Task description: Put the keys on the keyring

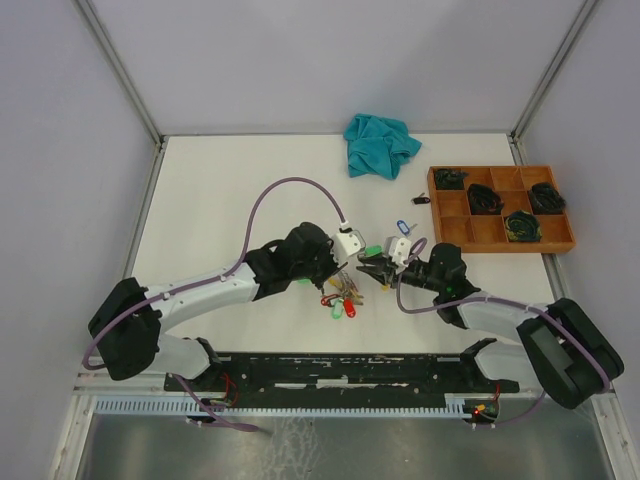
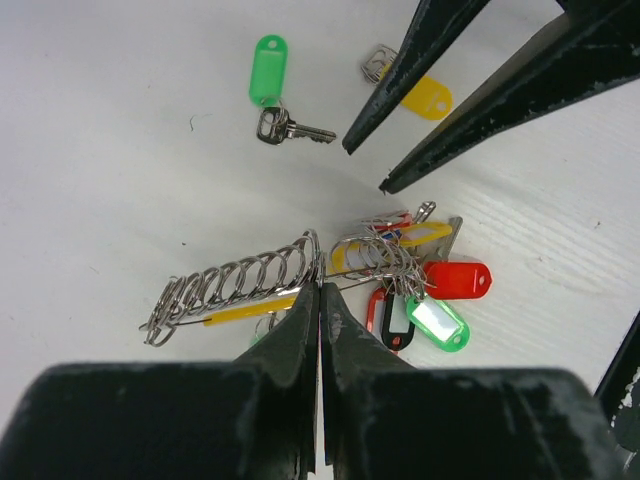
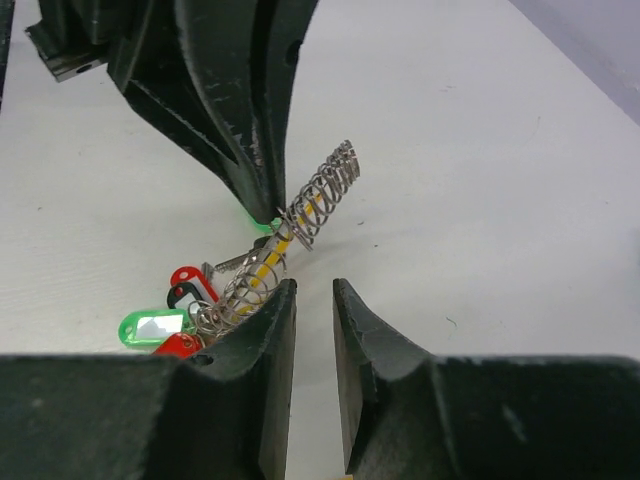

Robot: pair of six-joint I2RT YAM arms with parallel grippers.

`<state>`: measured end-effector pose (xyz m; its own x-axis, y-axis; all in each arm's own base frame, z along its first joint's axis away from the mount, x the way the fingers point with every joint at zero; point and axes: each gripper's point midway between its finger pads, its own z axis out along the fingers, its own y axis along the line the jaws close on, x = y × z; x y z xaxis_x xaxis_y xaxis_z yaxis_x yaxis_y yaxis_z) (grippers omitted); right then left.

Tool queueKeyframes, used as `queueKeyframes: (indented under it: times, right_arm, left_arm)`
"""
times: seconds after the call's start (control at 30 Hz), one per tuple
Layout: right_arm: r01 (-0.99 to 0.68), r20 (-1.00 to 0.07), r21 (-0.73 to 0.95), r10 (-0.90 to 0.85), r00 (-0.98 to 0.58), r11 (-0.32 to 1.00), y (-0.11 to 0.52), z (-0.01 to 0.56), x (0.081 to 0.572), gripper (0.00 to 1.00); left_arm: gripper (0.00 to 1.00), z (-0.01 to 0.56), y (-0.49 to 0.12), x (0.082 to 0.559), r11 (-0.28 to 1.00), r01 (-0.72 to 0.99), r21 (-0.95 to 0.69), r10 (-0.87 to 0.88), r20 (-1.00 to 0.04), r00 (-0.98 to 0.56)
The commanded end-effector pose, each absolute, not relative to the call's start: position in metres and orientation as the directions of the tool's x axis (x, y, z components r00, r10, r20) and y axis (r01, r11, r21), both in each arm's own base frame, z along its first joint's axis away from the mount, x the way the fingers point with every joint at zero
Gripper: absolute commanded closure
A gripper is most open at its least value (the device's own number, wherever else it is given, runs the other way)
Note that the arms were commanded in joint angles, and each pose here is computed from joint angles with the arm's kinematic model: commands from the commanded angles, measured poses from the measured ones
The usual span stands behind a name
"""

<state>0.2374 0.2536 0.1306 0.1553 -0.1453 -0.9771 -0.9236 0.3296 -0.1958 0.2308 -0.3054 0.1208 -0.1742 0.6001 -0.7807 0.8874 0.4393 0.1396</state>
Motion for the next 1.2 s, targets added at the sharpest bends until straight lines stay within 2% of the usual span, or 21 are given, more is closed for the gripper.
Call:
queueKeyframes:
  times: [0.0, 0.1, 0.8, 1.07, 1.17]
  right_arm:
    - [-0.945, -0.968, -0.246, -0.109, 0.227, 0.217, 0.265, 0.140, 0.224, 0.71]
    - [-0.957, -0.974, -0.226, -0.071, 0.217, 0.180, 0.274, 0.142, 0.222, 0.73]
    - [-0.964, -0.979, -0.201, -0.027, 0.200, 0.175, 0.298, 0.141, 0.236, 0.74]
    - [-0.965, -0.977, -0.210, -0.010, 0.211, 0.155, 0.302, 0.147, 0.235, 0.83]
    - [-0.964, -0.979, -0.202, -0.015, 0.202, 0.175, 0.301, 0.146, 0.238, 0.95]
  left_arm:
    - [0.97, 0.152, -0.323, 0.240, 0.450, 0.884, 0.131, 0.521, -0.842, -0.141]
    - [0.97, 0.153, -0.326, 0.240, 0.441, 0.888, 0.129, 0.516, -0.846, -0.133]
    - [0.97, 0.158, -0.335, 0.227, 0.354, 0.929, 0.108, 0.498, -0.862, -0.090]
    - [0.97, 0.155, -0.339, 0.224, 0.336, 0.937, 0.090, 0.507, -0.856, -0.099]
    - [0.95, 0.158, -0.338, 0.226, 0.358, 0.930, 0.087, 0.497, -0.861, -0.110]
